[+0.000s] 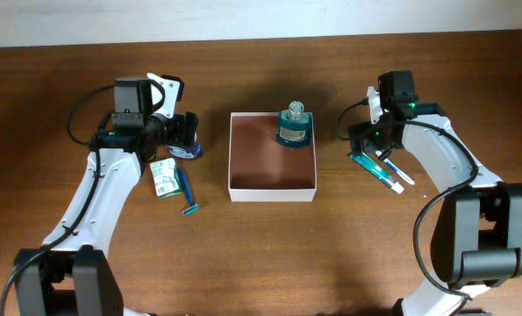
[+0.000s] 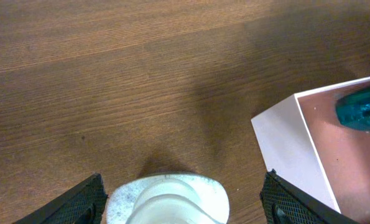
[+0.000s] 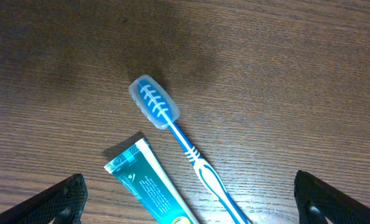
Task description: Pack container
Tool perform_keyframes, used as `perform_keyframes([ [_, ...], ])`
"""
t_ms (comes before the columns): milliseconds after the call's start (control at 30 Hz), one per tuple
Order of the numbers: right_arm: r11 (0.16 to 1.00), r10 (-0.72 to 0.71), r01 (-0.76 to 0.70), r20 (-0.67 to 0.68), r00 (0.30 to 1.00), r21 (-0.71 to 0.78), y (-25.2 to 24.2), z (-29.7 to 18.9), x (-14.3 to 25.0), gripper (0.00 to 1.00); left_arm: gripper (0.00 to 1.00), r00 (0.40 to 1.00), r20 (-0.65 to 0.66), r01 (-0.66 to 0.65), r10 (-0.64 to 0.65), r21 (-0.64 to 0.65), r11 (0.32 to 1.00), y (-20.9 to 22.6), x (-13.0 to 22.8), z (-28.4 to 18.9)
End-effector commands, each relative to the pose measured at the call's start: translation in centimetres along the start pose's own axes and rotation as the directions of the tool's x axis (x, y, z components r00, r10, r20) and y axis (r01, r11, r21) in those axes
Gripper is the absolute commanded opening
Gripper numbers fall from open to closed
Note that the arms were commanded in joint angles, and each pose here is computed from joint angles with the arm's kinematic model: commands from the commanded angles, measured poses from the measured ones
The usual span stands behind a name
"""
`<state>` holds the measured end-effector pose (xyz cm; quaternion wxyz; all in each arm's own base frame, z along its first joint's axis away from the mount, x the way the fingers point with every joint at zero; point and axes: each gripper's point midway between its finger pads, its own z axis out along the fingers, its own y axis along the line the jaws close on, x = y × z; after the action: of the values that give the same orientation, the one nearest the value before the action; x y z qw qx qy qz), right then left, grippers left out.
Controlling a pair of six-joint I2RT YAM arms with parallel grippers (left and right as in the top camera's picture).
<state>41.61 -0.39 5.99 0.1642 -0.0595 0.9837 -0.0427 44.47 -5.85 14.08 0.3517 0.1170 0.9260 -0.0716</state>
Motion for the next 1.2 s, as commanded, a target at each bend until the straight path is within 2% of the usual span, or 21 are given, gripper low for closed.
perform_keyframes([
  [0,1.0,0.0,0.0,0.01,1.0,0.011,-0.3,-0.5,-0.1,0.99,0.81,1.0,0.016,0.016,-0.015,-0.011,1.0,0.3,-0.8,-0.1],
  [167,1.0,0.0,0.0,0.01,1.0,0.011,-0.3,-0.5,-0.1,0.99,0.82,0.999,0.042,0.029,-0.028,-0.029,0.999,1.3,-1.4,-1.2],
  [300,1.0,0.0,0.0,0.01,1.0,0.011,-0.3,-0.5,-0.1,0.99,0.87,0.998,0.057,0.04,-0.037,-0.039,0.998,1.8,-1.7,-2.5],
  [367,1.0,0.0,0.0,0.01,1.0,0.011,-0.3,-0.5,0.0,0.99,0.98,0.998,0.052,0.041,-0.039,-0.039,0.998,1.9,-1.5,-2.7],
  [400,1.0,0.0,0.0,0.01,1.0,0.011,-0.3,-0.5,-0.1,0.99,0.99,0.998,0.052,0.03,-0.028,-0.035,0.999,1.8,-1.5,-2.7],
  [500,1.0,0.0,0.0,0.01,1.0,0.011,-0.3,-0.5,0.0,0.99,0.99,0.998,0.062,-0.009,0.008,0.016,1.0,0.9,-1.7,-2.7],
  [933,1.0,0.0,0.0,0.01,1.0,0.011,-0.3,-0.5,-0.1,0.99,0.99,0.994,0.106,-0.01,-0.007,0.158,0.987,-0.8,-1.2,-2.1],
  [1167,1.0,0.0,0.0,0.01,1.0,0.011,-0.3,-0.5,-0.1,0.99,1.0,0.988,0.146,0.016,-0.039,0.156,0.988,-0.4,0.7,-0.5],
])
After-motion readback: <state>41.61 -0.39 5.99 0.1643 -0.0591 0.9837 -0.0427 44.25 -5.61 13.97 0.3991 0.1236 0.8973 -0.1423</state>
